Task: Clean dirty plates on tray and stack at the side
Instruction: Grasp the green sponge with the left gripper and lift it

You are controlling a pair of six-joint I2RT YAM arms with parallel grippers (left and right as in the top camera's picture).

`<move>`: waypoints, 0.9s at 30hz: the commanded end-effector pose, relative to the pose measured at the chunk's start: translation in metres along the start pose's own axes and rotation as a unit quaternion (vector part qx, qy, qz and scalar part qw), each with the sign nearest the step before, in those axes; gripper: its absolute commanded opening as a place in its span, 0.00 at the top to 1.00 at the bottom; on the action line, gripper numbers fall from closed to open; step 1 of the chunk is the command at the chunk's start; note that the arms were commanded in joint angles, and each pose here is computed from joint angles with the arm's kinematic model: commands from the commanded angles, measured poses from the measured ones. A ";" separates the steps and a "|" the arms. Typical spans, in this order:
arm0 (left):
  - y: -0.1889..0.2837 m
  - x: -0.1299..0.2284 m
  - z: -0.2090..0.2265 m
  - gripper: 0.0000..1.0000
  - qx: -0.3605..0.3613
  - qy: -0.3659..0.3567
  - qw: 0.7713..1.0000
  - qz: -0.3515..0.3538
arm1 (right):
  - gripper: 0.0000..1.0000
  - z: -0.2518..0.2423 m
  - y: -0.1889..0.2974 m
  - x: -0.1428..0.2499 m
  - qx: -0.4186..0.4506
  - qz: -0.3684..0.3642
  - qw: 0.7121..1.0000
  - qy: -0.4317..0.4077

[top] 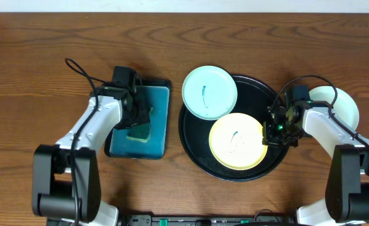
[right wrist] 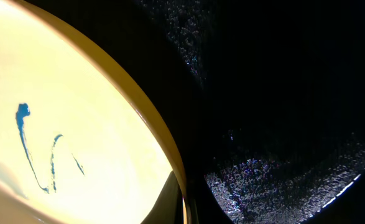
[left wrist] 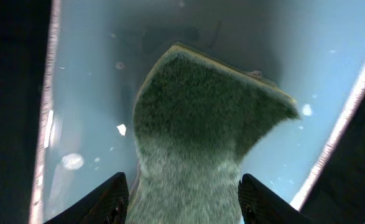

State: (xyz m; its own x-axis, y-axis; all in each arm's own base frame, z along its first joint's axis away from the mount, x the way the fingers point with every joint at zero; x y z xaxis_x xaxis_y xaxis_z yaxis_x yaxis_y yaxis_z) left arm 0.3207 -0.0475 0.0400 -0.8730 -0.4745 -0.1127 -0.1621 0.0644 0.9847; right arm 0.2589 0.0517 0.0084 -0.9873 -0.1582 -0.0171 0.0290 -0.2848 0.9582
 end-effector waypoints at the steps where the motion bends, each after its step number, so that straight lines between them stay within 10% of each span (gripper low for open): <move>1: -0.016 0.008 0.003 0.44 -0.013 -0.008 1.000 0.020 | 0.99 -0.004 -0.013 0.014 0.019 0.032 0.999 -0.001; 27: 0.023 -0.006 -0.017 0.46 0.014 -0.029 0.999 -0.043 | 0.99 -0.004 -0.013 0.014 0.019 0.032 0.999 -0.001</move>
State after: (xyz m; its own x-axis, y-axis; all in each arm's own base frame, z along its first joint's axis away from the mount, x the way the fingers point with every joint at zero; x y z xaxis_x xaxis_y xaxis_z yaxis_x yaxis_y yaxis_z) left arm 0.3241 -0.0513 0.0511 -0.8809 -0.4344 -0.1881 -0.2132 0.0093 0.9770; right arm 0.2589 0.0517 0.0084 -0.9873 -0.1582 -0.0172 0.0290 -0.2851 0.9580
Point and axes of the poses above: each gripper's point midway between its finger pads, its own y axis back along the fingers, its own z axis along the line the jaws close on, x = y × z, the point moved 1 cm from there along y, back along the fingers, and after that the axes turned 15 degrees about y, right-handed, at the moved point
